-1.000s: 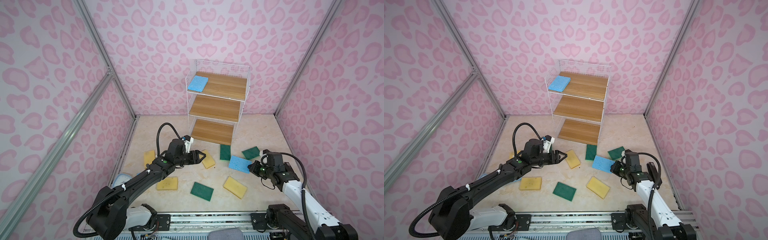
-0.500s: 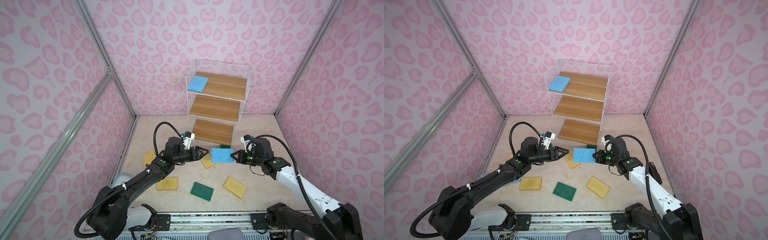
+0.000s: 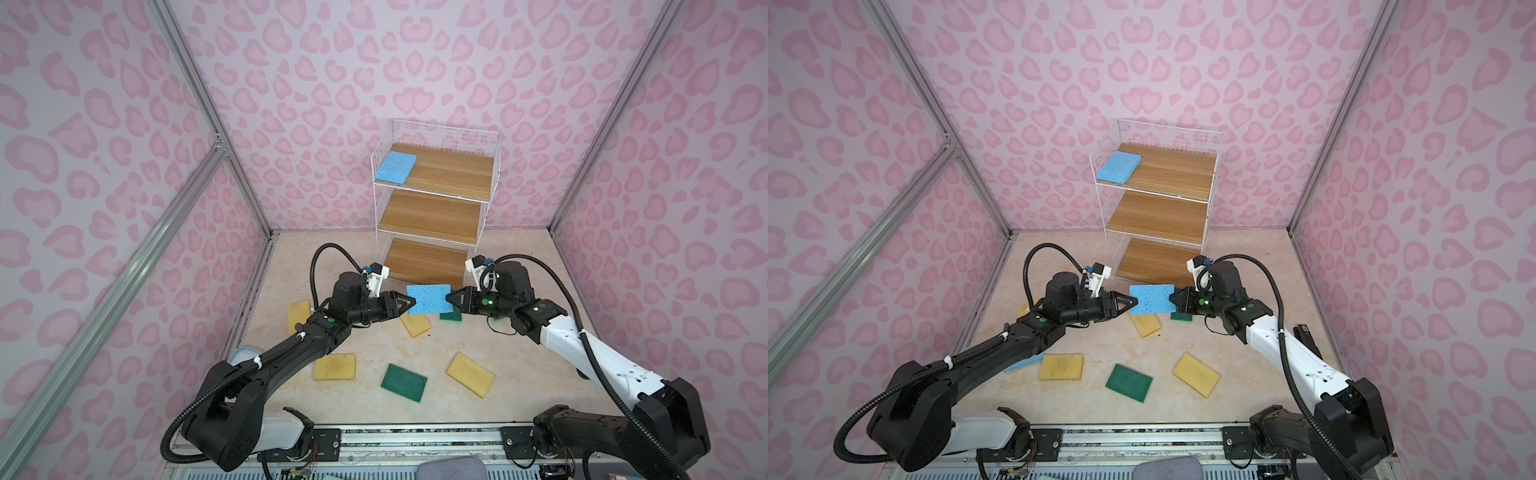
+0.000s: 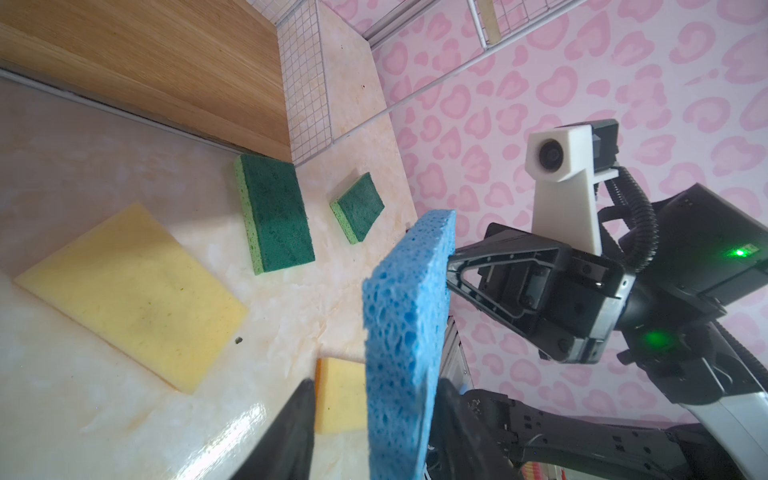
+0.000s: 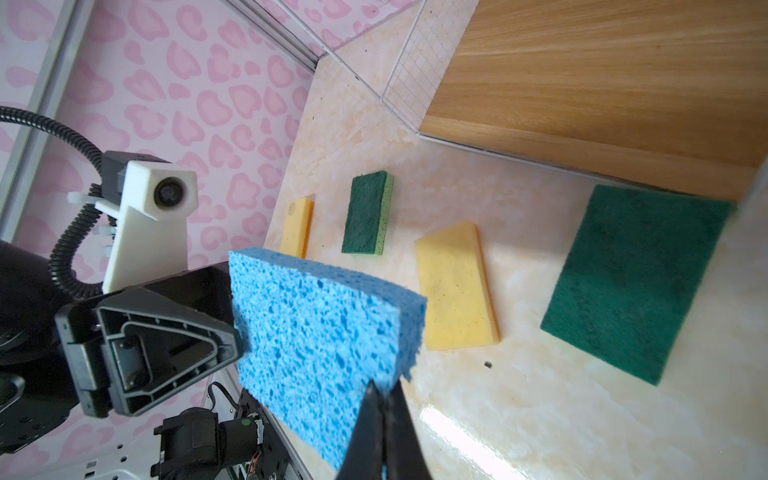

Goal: Place and organize the cleaning sponges onto the shelf
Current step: 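Lift the blue sponge with the right gripper toward the waiting left gripper, then close the left gripper on the sponge and open the right gripper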

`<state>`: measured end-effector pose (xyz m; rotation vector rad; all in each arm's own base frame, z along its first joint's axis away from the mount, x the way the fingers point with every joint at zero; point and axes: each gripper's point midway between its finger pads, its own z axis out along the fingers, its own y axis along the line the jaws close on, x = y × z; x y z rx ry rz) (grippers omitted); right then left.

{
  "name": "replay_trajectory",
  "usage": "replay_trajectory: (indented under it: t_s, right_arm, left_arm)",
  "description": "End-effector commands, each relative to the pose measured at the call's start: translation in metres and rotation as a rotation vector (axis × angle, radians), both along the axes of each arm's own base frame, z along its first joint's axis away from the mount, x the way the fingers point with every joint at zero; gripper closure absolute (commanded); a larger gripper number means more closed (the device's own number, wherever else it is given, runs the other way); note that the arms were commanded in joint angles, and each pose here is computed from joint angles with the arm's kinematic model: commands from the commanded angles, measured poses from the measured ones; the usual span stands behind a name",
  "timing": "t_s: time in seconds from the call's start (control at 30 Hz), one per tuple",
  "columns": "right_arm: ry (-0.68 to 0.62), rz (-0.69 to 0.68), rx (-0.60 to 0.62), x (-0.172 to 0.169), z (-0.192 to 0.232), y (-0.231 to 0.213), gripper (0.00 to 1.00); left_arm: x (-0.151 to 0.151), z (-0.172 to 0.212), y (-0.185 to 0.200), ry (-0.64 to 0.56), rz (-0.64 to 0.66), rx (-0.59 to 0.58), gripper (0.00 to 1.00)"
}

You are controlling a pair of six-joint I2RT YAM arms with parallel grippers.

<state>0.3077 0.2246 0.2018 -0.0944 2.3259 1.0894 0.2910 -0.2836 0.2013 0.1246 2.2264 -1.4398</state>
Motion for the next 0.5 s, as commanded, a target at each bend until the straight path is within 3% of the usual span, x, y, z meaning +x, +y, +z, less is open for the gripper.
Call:
replay_trajectory:
  t_s: [0.0,0.2,0.37,0.47]
  right_arm:
    - [-0.015,0.017,0.026,0.0032,0.0072,0.0065,1.0]
    - [-0.009,0.031,0.021,0.0041,0.005,0.0112,1.0]
    - [-0.008,0.027,0.015,0.0054,0.0033,0.0107,1.0]
    - [-0.013,0.021,0.009,0.0068,0.0037,0.0097,1.0]
  left_arm:
    - [0.0053,0.0157,-0.0047,-0.046,-0.013,-0.036,0.53]
    - [0.0101,0.0168,-0.004,-0.04,-0.002,-0.041,0.62]
    - [0.0108,0.0185,-0.0045,-0.037,-0.001,-0.046,0.79]
    - [0.0104,0.0206,-0.0037,-0.036,0.004,-0.049,0.94]
